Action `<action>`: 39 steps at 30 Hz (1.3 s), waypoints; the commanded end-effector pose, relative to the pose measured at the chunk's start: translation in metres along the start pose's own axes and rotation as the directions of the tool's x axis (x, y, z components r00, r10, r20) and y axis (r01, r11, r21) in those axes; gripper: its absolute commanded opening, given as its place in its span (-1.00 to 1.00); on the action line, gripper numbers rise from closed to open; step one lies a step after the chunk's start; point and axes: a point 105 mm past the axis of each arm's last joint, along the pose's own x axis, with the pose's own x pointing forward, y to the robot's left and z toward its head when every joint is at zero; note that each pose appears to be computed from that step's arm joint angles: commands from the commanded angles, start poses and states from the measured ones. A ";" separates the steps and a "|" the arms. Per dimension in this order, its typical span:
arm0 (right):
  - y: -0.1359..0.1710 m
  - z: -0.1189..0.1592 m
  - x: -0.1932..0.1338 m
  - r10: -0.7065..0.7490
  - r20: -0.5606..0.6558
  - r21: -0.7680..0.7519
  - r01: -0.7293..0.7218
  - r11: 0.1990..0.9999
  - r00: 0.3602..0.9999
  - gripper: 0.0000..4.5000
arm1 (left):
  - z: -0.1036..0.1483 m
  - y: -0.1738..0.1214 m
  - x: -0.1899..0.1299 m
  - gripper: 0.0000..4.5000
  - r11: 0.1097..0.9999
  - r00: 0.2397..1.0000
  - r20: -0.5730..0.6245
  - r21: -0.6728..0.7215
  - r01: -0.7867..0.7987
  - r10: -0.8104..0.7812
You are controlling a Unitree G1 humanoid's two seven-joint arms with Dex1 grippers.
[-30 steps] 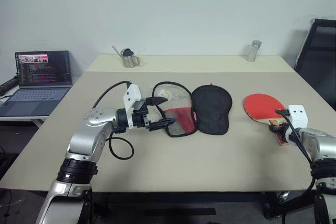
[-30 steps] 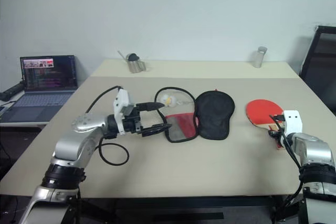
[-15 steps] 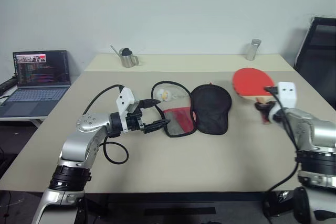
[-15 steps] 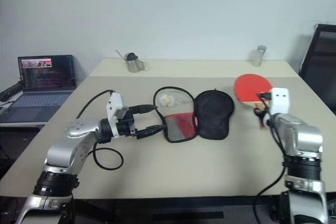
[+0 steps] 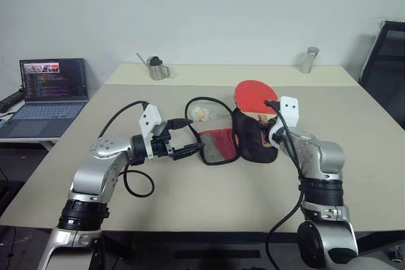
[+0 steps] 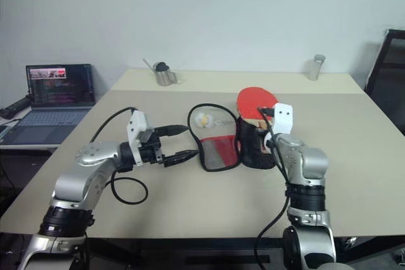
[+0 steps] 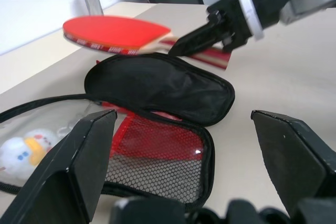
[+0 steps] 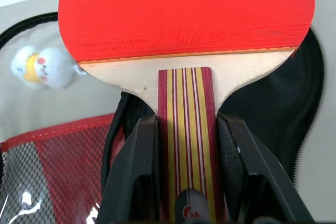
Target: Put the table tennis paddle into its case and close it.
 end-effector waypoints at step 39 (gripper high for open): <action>-0.010 -0.032 0.026 -0.129 -0.039 -0.072 0.126 0.989 0.991 -0.09 | 0.007 -0.002 0.002 1.00 0.999 1.000 0.022 0.049 0.017 -0.018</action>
